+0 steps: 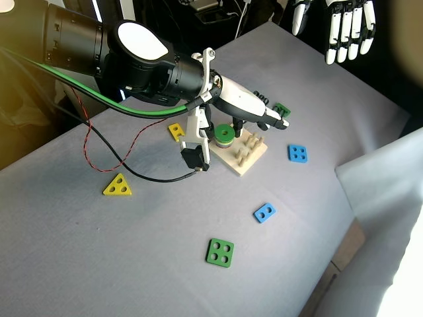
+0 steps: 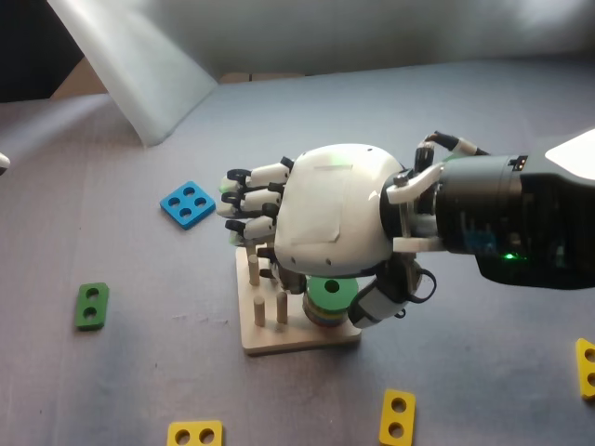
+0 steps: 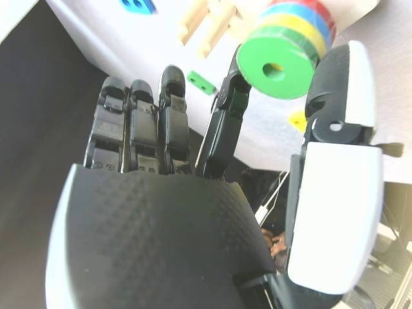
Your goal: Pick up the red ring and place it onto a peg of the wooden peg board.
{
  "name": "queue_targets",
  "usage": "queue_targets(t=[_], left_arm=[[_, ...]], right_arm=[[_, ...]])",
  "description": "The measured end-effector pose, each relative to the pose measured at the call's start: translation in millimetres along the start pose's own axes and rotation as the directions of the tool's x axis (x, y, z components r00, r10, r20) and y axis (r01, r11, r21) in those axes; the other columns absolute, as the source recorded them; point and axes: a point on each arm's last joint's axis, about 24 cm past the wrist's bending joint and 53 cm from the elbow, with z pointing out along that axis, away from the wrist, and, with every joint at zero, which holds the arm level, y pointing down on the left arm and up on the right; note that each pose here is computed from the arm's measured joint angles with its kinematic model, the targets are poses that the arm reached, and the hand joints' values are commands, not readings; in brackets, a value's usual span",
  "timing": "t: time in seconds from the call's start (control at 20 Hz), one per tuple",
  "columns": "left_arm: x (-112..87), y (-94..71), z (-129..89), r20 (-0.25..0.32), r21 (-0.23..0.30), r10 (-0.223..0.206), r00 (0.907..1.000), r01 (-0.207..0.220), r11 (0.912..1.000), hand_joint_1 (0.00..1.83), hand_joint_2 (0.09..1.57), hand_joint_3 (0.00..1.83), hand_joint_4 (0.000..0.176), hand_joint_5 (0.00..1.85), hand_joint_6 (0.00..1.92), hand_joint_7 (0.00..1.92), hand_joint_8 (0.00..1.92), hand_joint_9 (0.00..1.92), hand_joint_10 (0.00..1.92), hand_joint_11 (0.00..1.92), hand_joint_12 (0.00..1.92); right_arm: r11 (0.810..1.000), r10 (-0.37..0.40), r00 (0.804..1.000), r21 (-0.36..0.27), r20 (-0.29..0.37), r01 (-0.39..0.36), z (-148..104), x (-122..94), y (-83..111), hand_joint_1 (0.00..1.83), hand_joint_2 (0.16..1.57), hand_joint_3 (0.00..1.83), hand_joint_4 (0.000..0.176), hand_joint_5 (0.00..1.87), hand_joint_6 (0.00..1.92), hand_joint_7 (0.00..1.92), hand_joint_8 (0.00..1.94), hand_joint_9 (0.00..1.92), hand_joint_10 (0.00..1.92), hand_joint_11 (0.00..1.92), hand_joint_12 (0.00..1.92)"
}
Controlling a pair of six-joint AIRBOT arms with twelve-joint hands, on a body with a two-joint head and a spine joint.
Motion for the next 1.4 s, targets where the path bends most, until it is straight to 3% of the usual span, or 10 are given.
queue_targets(t=[0.3, 0.4, 0.5, 0.55, 0.65, 0.8, 0.9, 1.05, 1.2, 1.4], left_arm=[[0.0, 0.0, 0, 0.000, 0.000, 0.000, 1.0000, 0.000, 1.0000, 0.00, 1.27, 0.00, 0.000, 0.50, 0.00, 0.50, 0.00, 0.40, 0.00, 0.00, 0.69], [0.0, 0.0, 0, 0.000, 0.000, 0.001, 1.0000, -0.001, 1.0000, 0.00, 1.27, 0.00, 0.000, 0.51, 0.00, 0.51, 0.00, 0.40, 0.00, 0.00, 0.70], [0.0, 0.0, 0, 0.000, 0.000, 0.001, 1.0000, -0.001, 1.0000, 0.00, 1.27, 0.00, 0.000, 0.50, 0.00, 0.50, 0.00, 0.40, 0.00, 0.00, 0.68], [0.0, 0.0, 0, 0.000, 0.000, 0.001, 1.0000, -0.001, 1.0000, 0.00, 1.27, 0.00, 0.000, 0.50, 0.00, 0.50, 0.00, 0.39, 0.00, 0.00, 0.68], [0.0, 0.0, 0, 0.000, 0.000, 0.001, 1.0000, -0.001, 1.0000, 0.00, 1.26, 0.00, 0.000, 0.49, 0.00, 0.50, 0.00, 0.39, 0.00, 0.00, 0.67], [0.0, 0.0, 0, 0.000, 0.000, 0.001, 1.0000, -0.001, 1.0000, 0.00, 1.26, 0.00, 0.000, 0.51, 0.00, 0.51, 0.00, 0.41, 0.00, 0.00, 0.72], [0.0, 0.1, 0, 0.000, 0.000, 0.001, 1.0000, -0.001, 1.0000, 0.00, 1.26, 0.00, 0.000, 0.50, 0.00, 0.51, 0.00, 0.41, 0.00, 0.00, 0.71], [0.0, 0.0, 0, 0.000, 0.000, 0.001, 1.0000, -0.001, 1.0000, 0.00, 1.26, 0.00, 0.000, 0.50, 0.00, 0.51, 0.00, 0.40, 0.00, 0.00, 0.72], [0.0, 0.0, 0, 0.000, 0.000, -0.001, 1.0000, 0.001, 1.0000, 0.00, 1.27, 0.00, 0.000, 0.50, 0.00, 0.51, 0.00, 0.41, 0.00, 0.00, 0.72], [0.0, 0.0, 0, 0.000, 0.000, -0.005, 1.0000, 0.005, 1.0000, 0.00, 1.27, 0.00, 0.000, 0.49, 0.00, 0.49, 0.00, 0.38, 0.00, 0.00, 0.67]], right_arm=[[1.000, -0.009, 1.000, 0.001, -0.002, 0.009, 1, 1, 0.4, 1.09, 0.99, 0.00, 0.176, 1.27, 0.48, 0.32, 0.00, 0.06, 0.00, 0.00, 0.00], [1.000, -0.014, 1.000, 0.001, -0.002, 0.014, 1, 1, 0.4, 1.07, 1.01, 0.00, 0.176, 1.22, 0.57, 0.47, 0.01, 0.09, 0.00, 0.00, 0.00], [1.000, -0.017, 1.000, 0.001, -0.002, 0.017, 1, 1, 0.4, 0.87, 0.85, 0.00, 0.143, 1.04, 0.10, 0.46, 0.00, 0.11, 0.00, 0.00, 0.00], [1.000, -0.022, 1.000, 0.001, -0.002, 0.022, 1, 1, 0.4, 0.78, 0.84, 0.00, 0.169, 0.98, 0.04, 0.39, 0.00, 0.08, 0.00, 0.00, 0.00], [0.999, -0.032, 0.999, 0.001, -0.002, 0.032, 1, 1, 0.2, 0.50, 0.81, 0.00, 0.176, 0.71, 0.00, 0.20, 0.00, 0.02, 0.00, 0.00, 0.00], [0.999, -0.037, 0.999, 0.001, -0.001, 0.037, 1, 1, 0.4, 0.35, 0.77, 0.00, 0.176, 0.27, 0.00, 0.02, 0.00, 0.00, 0.00, 0.00, 0.00], [0.999, -0.039, 0.999, 0.001, -0.001, 0.039, 1, 1, 0.3, 0.24, 0.71, 0.00, 0.153, 0.11, 0.00, 0.00, 0.00, 0.00, 0.00, 0.00, 0.00], [0.999, -0.045, 0.999, 0.001, -0.001, 0.045, 1, 1, 0.3, 0.11, 0.67, 0.00, 0.068, 0.00, 0.00, 0.00, 0.00, 0.00, 0.00, 0.00, 0.00], [0.998, -0.059, 0.998, 0.005, -0.002, 0.059, 1, 1, -0.8, 0.03, 0.68, 0.00, 0.003, 0.00, 0.00, 0.00, 0.00, 0.00, 0.00, 0.00, 0.00], [0.998, -0.065, 0.998, 0.023, 0.023, 0.065, -4, -14, -8.1, 0.00, 0.71, 0.00, 0.000, 0.00, 0.00, 0.00, 0.00, 0.00, 0.00, 0.00, 0.00]])
